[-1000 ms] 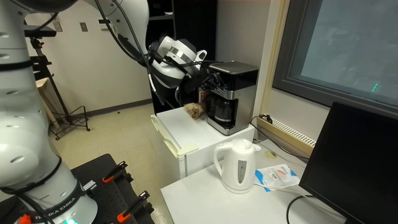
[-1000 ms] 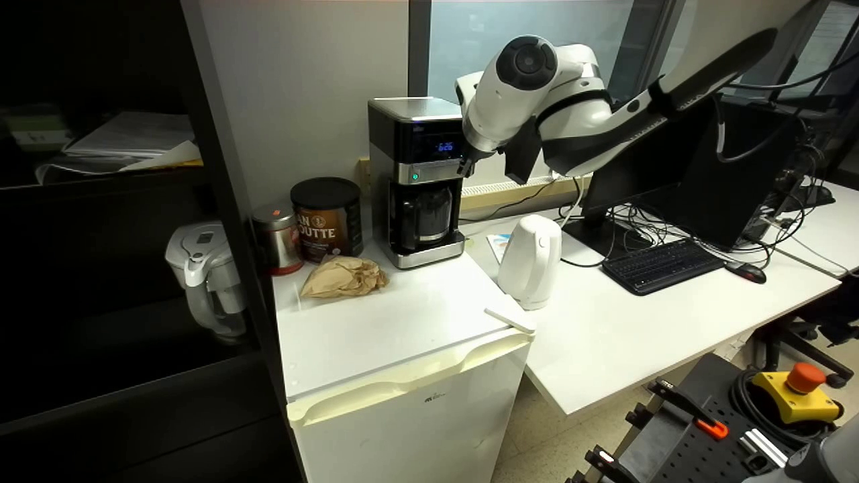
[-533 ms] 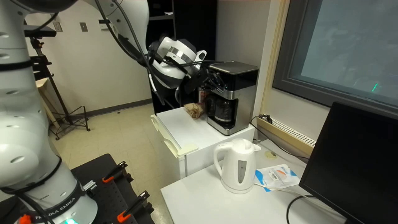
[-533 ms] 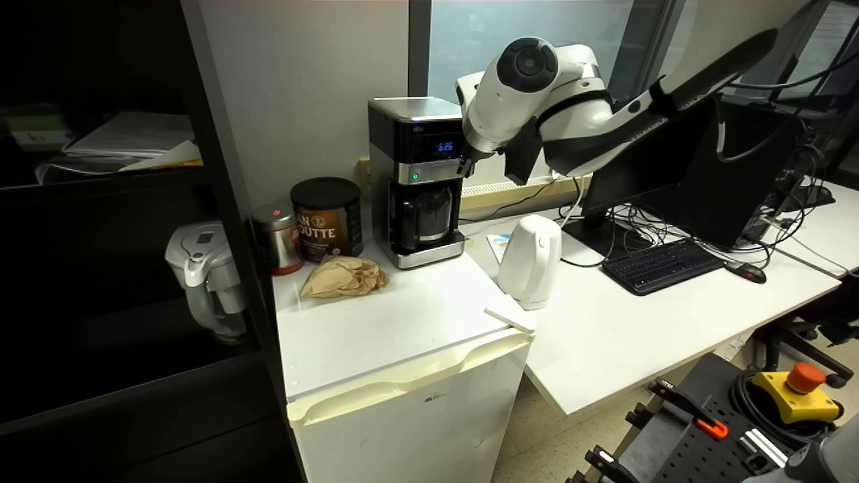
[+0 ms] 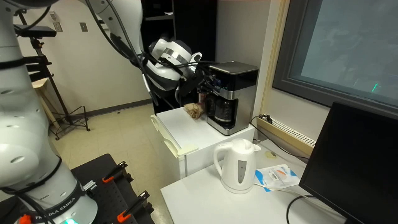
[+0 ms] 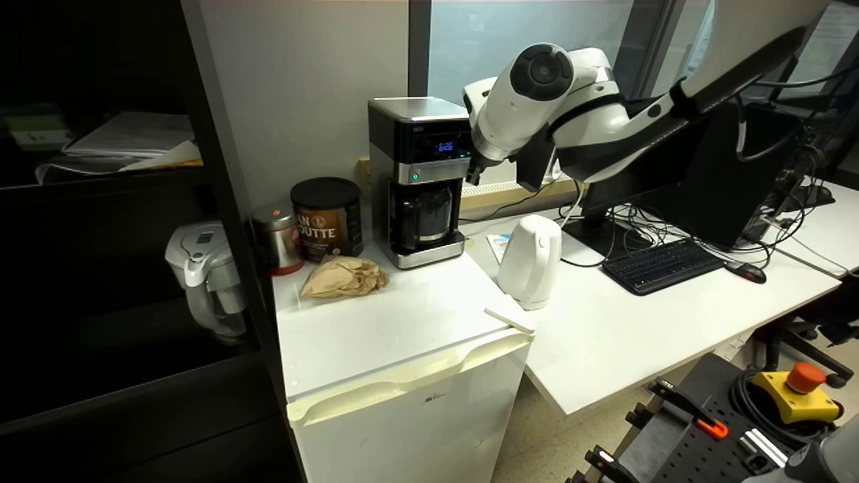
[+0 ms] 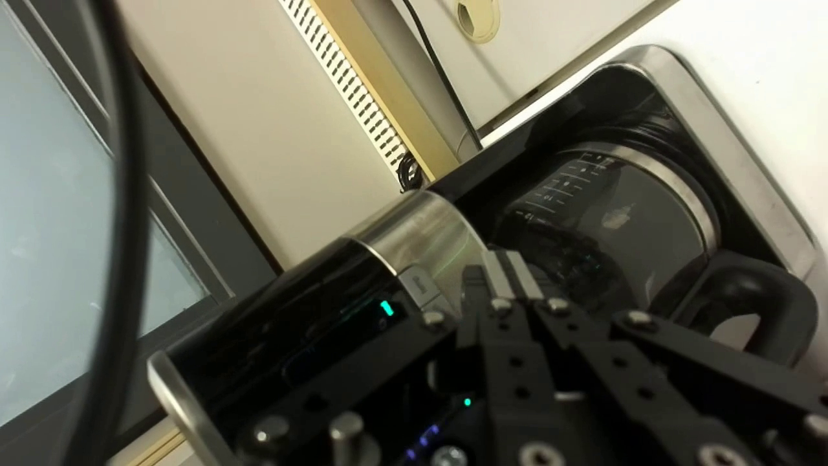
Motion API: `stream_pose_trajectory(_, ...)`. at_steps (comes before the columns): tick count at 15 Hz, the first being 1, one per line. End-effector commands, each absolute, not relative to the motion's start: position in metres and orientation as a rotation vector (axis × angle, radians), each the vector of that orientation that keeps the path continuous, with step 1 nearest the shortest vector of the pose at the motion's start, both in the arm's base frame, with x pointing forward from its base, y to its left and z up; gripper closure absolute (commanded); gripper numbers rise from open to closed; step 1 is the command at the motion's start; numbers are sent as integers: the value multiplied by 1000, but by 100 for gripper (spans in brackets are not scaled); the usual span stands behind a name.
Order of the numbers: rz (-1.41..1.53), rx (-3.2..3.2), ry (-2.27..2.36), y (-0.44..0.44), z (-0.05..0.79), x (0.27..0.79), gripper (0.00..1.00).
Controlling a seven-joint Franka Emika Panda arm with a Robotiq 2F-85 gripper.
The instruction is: Press a button on the coffeemaker
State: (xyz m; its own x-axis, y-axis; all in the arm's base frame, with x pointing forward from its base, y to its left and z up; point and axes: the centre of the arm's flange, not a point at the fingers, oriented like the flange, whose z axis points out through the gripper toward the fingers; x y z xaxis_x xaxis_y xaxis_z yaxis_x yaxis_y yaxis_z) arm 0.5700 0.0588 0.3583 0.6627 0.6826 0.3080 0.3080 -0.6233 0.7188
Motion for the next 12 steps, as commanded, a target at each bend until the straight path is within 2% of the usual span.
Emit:
stream_pose_trajectory(1, 766, 2205, 808, 60, 364, 534, 100)
stream_pose_trajectory(12, 806, 2032, 992, 68, 365, 478, 100)
